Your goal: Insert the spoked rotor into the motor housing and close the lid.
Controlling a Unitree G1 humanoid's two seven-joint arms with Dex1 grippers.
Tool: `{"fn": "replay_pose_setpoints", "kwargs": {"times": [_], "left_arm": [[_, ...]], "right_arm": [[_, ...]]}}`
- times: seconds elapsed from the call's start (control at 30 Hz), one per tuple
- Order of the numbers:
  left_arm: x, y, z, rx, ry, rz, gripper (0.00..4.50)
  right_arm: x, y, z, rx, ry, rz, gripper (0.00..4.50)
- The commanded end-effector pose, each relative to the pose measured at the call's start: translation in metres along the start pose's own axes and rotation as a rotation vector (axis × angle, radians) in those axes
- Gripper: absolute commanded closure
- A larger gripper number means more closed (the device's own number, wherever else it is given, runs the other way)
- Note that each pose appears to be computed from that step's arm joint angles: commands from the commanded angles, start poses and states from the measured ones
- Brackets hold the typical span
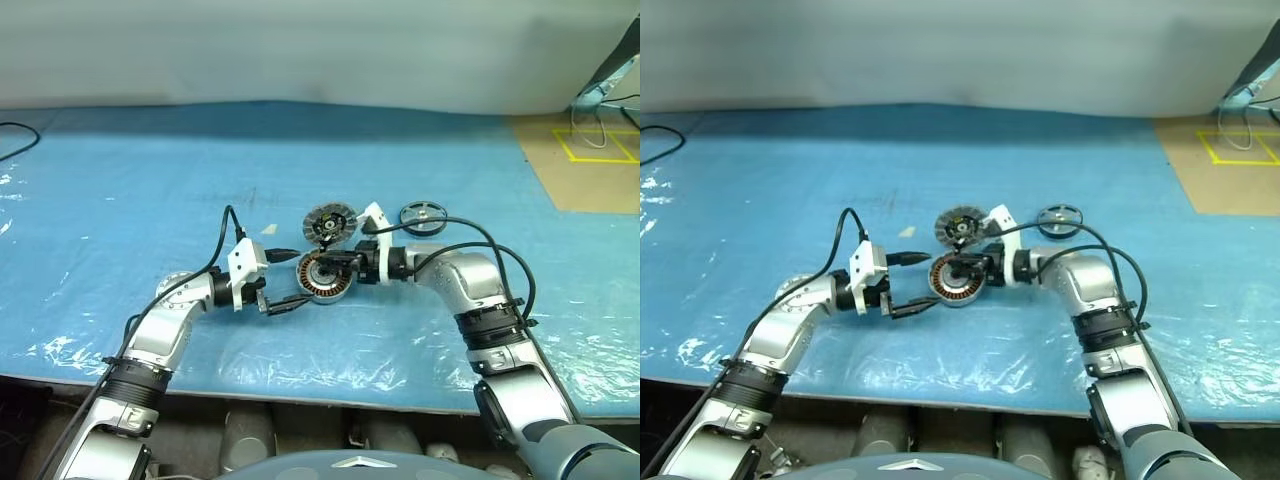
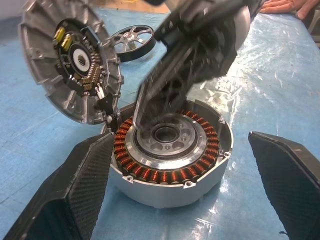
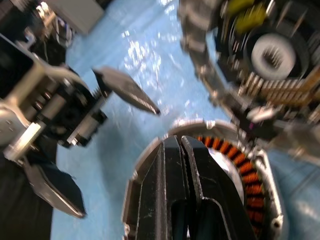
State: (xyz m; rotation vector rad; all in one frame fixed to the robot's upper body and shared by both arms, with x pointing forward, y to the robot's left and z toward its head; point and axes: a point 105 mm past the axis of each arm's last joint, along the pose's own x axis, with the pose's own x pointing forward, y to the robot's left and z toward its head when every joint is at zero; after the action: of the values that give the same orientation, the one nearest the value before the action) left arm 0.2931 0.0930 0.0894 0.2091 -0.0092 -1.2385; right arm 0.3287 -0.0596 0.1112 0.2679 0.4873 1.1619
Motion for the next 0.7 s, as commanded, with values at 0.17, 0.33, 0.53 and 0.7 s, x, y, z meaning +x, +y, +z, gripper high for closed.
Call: {"fn": "replay_pose_setpoints", "kwargs": {"times": [0.17, 0.33, 0.53, 0.7], "left_arm": [[0.000, 0.000, 0.006, 0.030, -0.022, 0.005, 0.00], [-0.001, 0.000, 0.008, 0.030, -0.030, 0.010, 0.00], [-0.003, -0.004, 0.011, 0.031, -0.037, 0.008, 0.00], [0.005, -0.007, 0.017, 0.028, -0.072, -0.005, 0.00]], "right_arm": [[-0.009, 0.007, 0.015, -0.212, 0.011, -0.010, 4.46], [-0.030, -0.011, 0.023, -0.261, -0.013, -0.110, 4.46], [-0.084, -0.040, 0.034, -0.407, 0.037, -0.328, 4.46], [-0.108, -0.065, 0.046, -0.544, 0.130, -0.498, 4.46]]}}
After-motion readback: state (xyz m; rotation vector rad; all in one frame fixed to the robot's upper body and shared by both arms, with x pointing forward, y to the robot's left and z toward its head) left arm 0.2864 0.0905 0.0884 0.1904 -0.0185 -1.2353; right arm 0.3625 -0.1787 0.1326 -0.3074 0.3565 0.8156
